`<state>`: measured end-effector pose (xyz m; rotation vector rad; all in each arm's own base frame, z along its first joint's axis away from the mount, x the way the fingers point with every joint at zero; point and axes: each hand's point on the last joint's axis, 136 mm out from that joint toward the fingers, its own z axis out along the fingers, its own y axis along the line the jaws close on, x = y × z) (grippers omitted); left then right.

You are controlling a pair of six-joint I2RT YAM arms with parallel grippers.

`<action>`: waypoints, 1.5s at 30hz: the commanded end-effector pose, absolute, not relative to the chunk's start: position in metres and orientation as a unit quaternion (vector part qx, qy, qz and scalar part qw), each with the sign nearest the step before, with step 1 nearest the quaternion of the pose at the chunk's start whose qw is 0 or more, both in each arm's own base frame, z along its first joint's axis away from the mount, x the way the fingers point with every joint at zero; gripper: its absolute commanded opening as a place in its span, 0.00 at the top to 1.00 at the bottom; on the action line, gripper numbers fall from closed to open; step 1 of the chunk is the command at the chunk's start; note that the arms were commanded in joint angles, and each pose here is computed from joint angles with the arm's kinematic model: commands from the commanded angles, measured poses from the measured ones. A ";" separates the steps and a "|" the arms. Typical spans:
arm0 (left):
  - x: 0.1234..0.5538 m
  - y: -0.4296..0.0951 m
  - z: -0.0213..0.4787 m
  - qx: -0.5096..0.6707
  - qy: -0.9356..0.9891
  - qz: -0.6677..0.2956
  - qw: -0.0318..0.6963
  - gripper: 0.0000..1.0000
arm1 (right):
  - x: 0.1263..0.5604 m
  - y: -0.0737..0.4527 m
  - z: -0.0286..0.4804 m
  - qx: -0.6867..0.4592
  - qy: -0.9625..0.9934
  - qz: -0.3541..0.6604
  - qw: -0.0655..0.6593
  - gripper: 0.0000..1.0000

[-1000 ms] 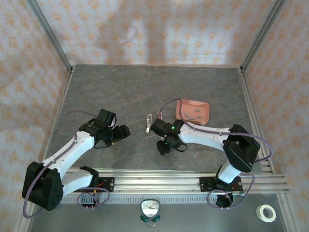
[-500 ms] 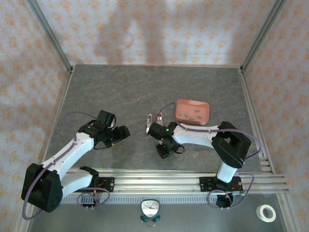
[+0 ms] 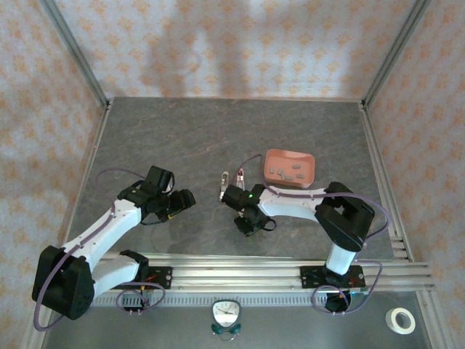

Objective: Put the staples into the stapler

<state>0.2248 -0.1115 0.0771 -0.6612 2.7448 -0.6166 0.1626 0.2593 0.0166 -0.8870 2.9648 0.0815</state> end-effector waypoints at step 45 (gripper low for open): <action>0.214 -0.228 0.270 0.583 0.527 -0.224 0.577 0.45 | 0.206 0.337 0.271 -0.228 0.794 0.543 0.151 0.83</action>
